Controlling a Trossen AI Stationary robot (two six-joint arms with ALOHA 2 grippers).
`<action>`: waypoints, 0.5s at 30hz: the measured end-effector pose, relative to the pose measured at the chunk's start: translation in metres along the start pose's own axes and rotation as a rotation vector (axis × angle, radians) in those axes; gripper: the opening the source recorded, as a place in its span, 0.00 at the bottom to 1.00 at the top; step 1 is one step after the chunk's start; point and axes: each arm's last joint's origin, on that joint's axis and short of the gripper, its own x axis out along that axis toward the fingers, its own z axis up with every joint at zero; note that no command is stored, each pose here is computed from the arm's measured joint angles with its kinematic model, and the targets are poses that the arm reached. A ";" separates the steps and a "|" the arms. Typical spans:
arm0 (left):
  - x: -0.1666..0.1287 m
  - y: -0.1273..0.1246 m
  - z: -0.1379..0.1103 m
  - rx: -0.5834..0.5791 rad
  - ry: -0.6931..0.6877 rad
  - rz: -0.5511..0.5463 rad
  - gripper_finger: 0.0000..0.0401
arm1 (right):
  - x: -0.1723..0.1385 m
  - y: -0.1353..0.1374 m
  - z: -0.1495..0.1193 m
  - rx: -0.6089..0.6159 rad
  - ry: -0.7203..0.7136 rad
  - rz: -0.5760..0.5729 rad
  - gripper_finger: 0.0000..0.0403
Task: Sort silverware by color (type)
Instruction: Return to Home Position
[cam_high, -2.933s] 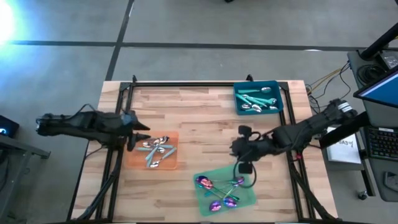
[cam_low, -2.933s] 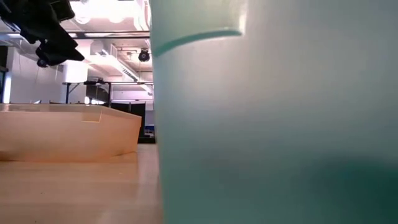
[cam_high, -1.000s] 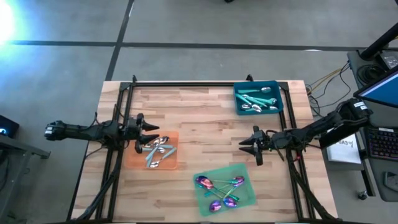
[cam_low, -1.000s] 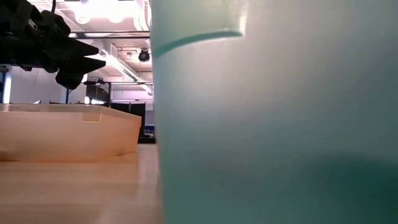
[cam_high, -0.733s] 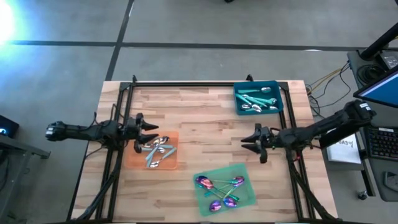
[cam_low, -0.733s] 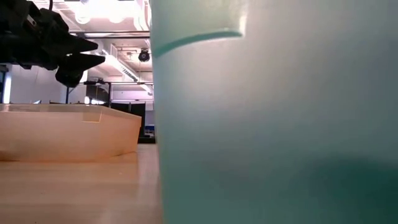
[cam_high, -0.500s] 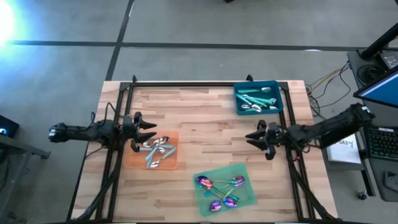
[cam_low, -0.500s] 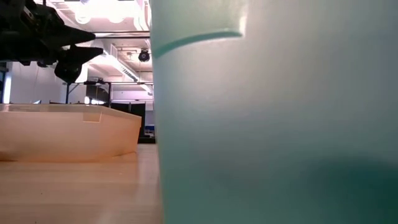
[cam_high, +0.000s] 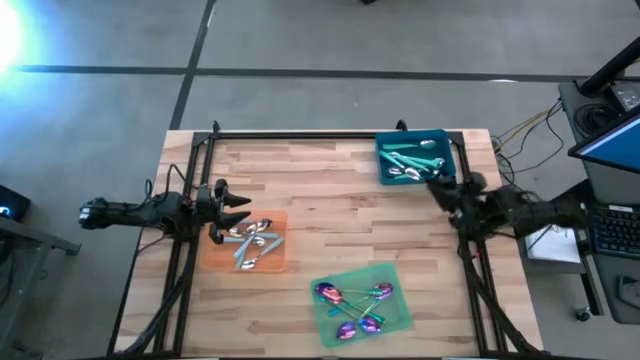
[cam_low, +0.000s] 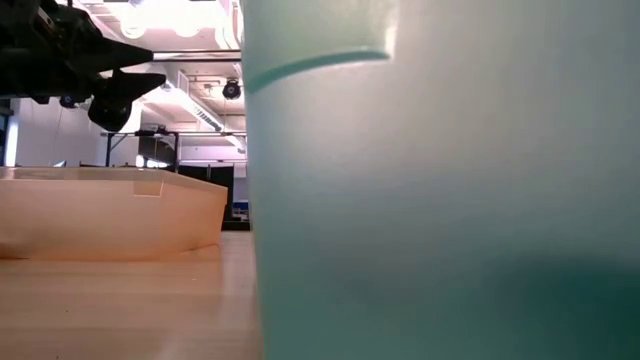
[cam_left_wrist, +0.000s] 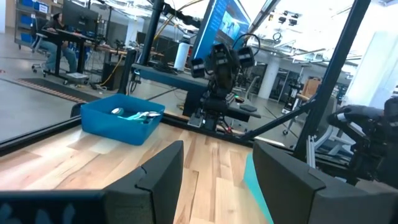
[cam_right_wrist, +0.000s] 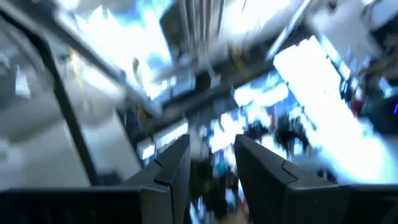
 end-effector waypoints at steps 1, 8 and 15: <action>0.000 0.000 0.000 0.000 0.000 0.000 0.44 | -0.001 -0.001 0.003 -0.008 -0.031 -0.012 0.29; 0.000 0.000 0.000 0.000 0.000 0.001 0.44 | -0.009 -0.009 0.024 -0.067 -0.221 -0.083 0.29; 0.000 0.002 0.000 0.002 -0.005 0.018 0.44 | -0.010 -0.020 0.031 -0.161 -0.302 -0.208 0.29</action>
